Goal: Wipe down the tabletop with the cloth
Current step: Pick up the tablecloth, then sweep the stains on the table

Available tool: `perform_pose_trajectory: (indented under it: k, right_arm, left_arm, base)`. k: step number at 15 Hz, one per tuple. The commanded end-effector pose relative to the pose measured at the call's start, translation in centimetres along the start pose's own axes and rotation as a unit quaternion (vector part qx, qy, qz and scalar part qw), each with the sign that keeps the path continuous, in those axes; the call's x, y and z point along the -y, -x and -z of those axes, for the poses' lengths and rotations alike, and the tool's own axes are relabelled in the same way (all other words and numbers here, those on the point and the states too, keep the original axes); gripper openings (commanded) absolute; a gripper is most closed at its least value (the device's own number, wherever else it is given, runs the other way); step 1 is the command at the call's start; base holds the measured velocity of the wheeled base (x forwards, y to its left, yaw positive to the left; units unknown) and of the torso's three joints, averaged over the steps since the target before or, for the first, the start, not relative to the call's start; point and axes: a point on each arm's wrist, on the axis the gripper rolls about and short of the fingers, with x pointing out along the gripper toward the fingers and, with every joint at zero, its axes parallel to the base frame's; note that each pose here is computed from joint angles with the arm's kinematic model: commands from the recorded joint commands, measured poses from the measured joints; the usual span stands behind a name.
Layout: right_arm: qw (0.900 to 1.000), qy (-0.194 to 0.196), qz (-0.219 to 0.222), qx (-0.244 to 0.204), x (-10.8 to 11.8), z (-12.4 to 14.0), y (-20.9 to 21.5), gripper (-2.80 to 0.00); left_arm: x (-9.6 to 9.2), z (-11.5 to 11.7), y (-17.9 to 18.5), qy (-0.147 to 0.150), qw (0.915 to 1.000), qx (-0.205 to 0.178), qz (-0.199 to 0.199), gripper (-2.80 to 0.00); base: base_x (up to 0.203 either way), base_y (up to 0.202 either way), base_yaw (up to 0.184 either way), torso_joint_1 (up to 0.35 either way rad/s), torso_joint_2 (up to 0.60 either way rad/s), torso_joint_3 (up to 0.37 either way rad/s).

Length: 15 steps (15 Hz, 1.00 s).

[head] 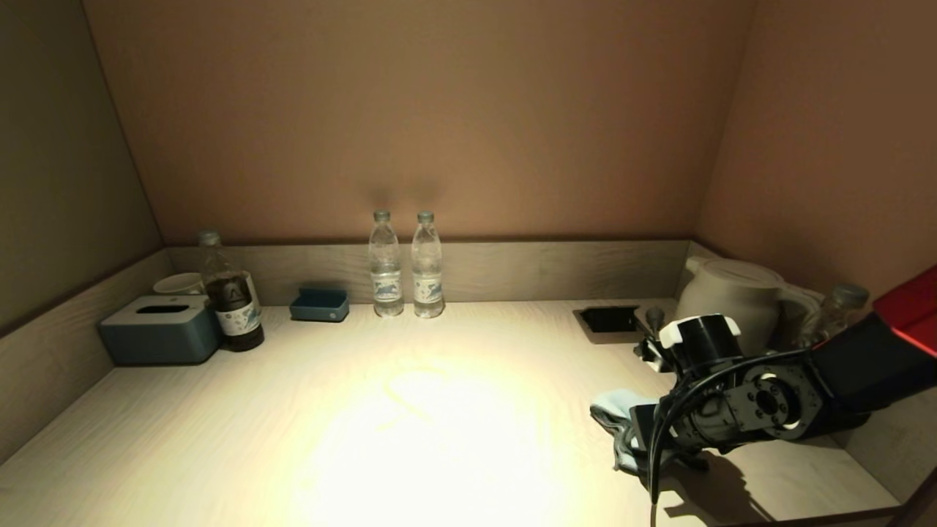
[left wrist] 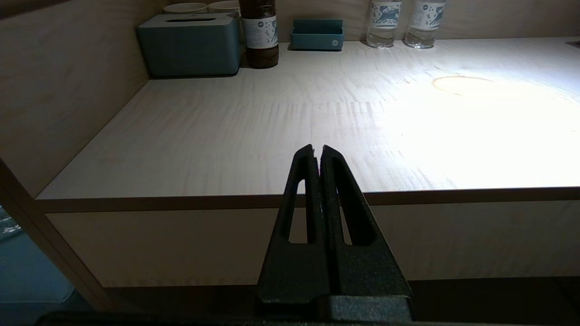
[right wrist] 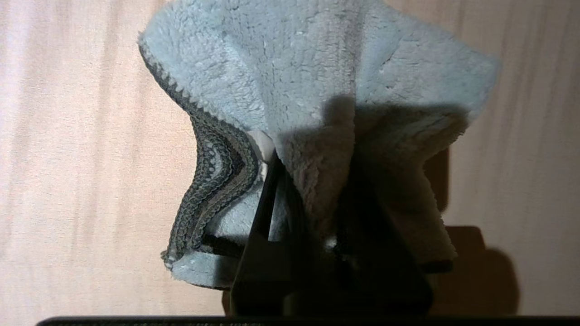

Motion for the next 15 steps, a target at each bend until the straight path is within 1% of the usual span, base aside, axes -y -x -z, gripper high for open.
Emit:
perform_pose_trajectory:
  k: [1,5,6,7,8,9,11,13,15]
  right_arm:
    - [1.000,0.002,-0.003,0.002,-0.2,0.0,0.1,-2.80]
    - [0.999,0.012,-0.011,0.039,-1.0,-1.1,1.9,-2.80]
    - [0.998,0.017,-0.015,0.055,-1.4,-1.4,2.8,-2.80]
    - [0.998,0.019,-0.016,0.058,-1.5,-1.5,2.9,-2.80]
    - [0.997,0.025,-0.023,0.073,-2.1,-2.0,3.5,-2.80]
    - [0.993,0.041,-0.040,0.108,-3.5,-3.3,4.8,-2.80]
    - [0.986,0.060,-0.058,0.142,-5.4,-4.7,6.0,-2.80]
    - [0.982,0.076,-0.069,0.160,-7.3,-6.0,6.0,-2.80]
    - [0.979,0.089,-0.077,0.164,-8.9,-6.7,5.5,-2.80]
  left_arm:
    - [0.0,0.0,0.0,0.000,1.0000,0.000,0.000,-2.80]
    - [0.0,0.0,0.0,0.000,1.0000,0.000,0.000,-2.80]
    - [0.0,0.0,0.0,0.000,1.0000,0.000,0.000,-2.80]
    - [0.0,0.0,0.0,0.000,1.0000,0.000,0.000,-2.80]
    - [0.0,0.0,0.0,0.000,1.0000,0.000,0.000,-2.80]
    - [0.0,0.0,0.0,0.000,1.0000,0.000,0.000,-2.80]
    - [0.0,0.0,0.0,0.000,1.0000,0.000,0.000,-2.80]
    - [0.0,0.0,0.0,0.000,1.0000,0.000,0.000,-2.80]
    - [0.0,0.0,0.0,0.000,1.0000,0.000,0.000,-2.80]
  base:
    - [0.000,0.000,0.000,0.000,0.00,0.000]
    - [0.000,0.000,0.000,0.000,0.00,0.000]
    - [0.000,0.000,0.000,0.000,0.00,0.000]
    - [0.000,0.000,0.000,0.000,0.00,0.000]
    - [0.000,0.000,0.000,0.000,0.00,0.000]
    - [0.000,0.000,0.000,0.000,0.00,0.000]
    - [0.000,0.000,0.000,0.000,0.00,0.000]
    - [0.000,0.000,0.000,0.000,0.00,0.000]
    - [0.000,0.000,0.000,0.000,0.00,0.000]
